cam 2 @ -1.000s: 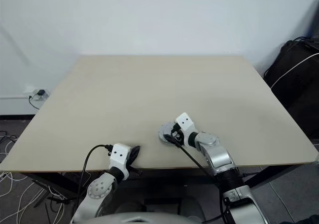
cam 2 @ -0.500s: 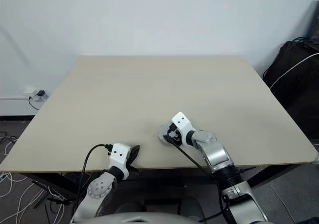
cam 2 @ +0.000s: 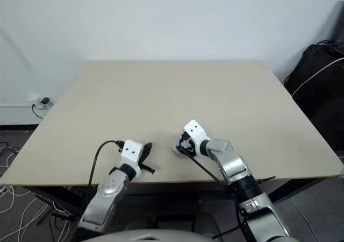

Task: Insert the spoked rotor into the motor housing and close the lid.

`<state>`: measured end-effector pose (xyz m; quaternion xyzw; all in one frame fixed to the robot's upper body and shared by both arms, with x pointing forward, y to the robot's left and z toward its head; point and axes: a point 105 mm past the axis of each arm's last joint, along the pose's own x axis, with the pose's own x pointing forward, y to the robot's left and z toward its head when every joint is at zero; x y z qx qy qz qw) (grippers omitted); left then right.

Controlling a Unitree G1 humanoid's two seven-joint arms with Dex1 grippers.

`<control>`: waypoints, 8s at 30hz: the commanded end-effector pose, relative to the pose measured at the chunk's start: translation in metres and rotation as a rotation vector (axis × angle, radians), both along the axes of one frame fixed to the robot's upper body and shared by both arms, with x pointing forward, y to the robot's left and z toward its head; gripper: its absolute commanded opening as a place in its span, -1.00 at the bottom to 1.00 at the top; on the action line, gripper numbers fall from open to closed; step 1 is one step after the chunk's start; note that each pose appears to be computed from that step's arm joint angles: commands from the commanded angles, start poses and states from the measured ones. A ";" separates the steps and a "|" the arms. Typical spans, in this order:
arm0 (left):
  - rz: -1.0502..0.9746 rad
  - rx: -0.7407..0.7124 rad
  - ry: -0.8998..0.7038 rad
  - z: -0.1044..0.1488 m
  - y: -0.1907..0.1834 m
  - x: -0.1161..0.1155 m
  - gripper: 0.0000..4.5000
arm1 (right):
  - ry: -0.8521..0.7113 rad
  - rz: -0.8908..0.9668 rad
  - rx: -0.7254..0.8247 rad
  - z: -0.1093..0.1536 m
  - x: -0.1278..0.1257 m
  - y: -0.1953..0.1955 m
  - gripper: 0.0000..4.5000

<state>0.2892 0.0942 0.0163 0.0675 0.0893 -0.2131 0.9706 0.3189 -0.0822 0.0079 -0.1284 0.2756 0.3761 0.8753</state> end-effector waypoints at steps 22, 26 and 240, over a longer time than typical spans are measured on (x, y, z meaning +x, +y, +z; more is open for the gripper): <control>-0.319 -0.180 0.356 -0.007 -0.063 0.046 -1.00 | 0.040 -0.031 0.016 -0.008 -0.011 0.006 0.45; -0.313 -0.168 0.389 -0.014 -0.067 0.042 -1.00 | 0.040 -0.035 0.016 -0.008 -0.012 0.005 0.45; -0.021 -1.648 0.398 0.040 -0.029 -0.049 -0.06 | 0.774 -0.162 1.170 0.065 -0.082 0.024 1.00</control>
